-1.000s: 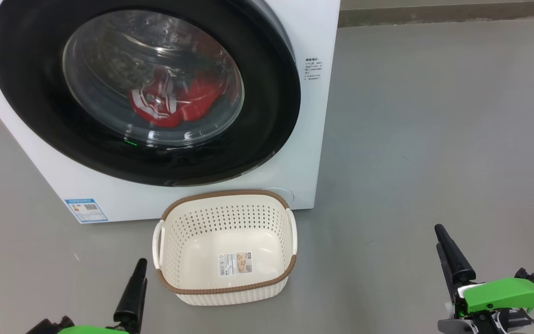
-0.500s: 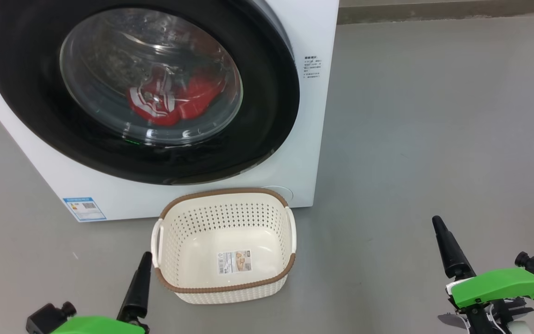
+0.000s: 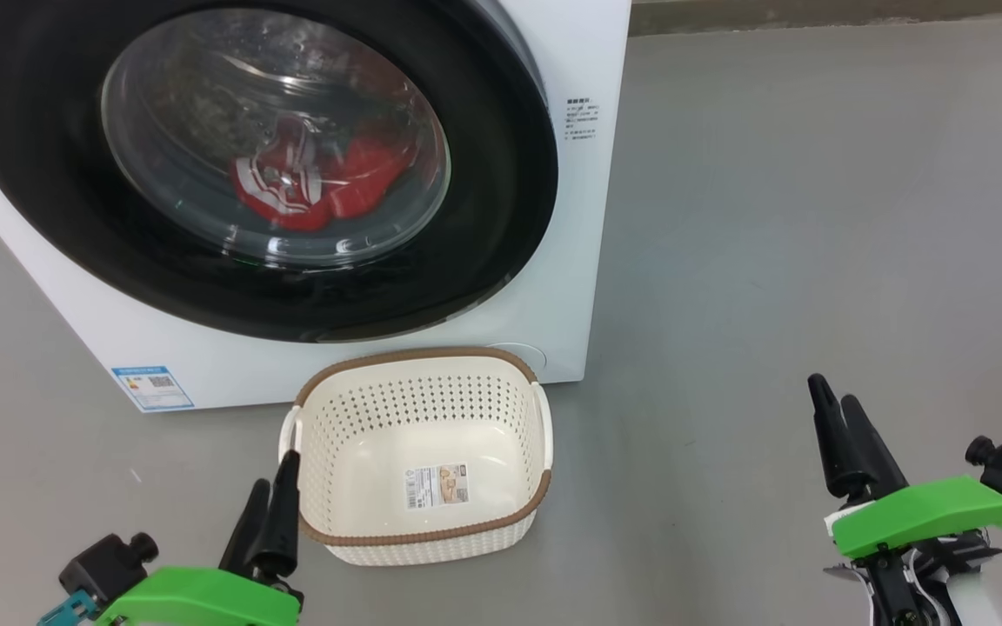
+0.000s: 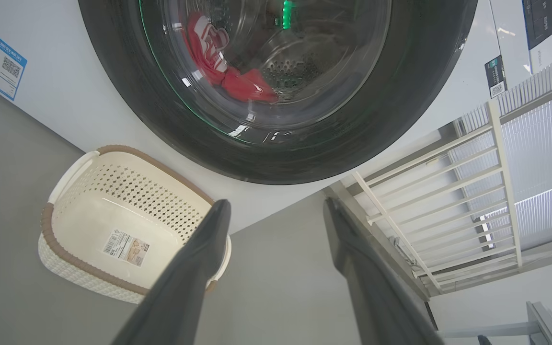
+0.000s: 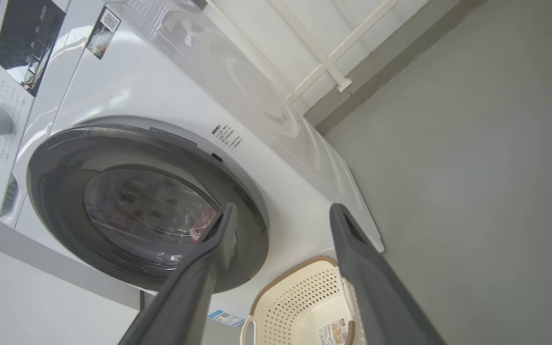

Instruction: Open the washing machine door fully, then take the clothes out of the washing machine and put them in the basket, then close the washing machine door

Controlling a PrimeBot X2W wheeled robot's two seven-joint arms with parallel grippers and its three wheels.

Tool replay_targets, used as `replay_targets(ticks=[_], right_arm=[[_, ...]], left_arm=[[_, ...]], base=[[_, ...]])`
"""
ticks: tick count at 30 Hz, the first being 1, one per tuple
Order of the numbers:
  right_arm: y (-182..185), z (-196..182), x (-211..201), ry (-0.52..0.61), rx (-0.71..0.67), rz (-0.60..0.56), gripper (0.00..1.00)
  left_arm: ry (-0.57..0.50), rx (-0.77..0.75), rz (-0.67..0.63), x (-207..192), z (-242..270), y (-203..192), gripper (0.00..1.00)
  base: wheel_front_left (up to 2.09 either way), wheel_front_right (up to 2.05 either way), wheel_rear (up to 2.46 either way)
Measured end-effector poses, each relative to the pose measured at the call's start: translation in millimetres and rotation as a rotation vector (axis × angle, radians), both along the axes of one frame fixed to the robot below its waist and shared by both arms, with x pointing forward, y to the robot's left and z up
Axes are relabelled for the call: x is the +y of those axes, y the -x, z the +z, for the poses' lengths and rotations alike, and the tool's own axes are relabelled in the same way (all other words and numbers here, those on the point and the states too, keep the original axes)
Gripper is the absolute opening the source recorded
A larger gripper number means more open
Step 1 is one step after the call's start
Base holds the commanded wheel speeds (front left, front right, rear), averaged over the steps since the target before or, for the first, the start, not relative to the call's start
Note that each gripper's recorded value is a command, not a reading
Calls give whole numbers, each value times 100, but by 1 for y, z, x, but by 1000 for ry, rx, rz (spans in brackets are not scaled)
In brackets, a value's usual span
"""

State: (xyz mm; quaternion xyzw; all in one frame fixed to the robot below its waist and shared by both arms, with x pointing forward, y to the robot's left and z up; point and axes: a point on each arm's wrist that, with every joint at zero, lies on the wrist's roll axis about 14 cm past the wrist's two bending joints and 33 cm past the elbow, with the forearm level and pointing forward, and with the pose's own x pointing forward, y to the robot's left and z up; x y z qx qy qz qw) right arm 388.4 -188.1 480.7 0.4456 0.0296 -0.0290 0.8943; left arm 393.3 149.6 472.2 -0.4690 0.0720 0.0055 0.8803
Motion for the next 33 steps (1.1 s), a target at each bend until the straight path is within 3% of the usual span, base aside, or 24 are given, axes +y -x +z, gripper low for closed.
replay_targets(ticks=[33], right_arm=[[-19, 36, 9, 376, -134, 33, 100]], left_arm=[[-375, -164, -31, -14, 40, -22, 100]], base=[[0, 0, 0]])
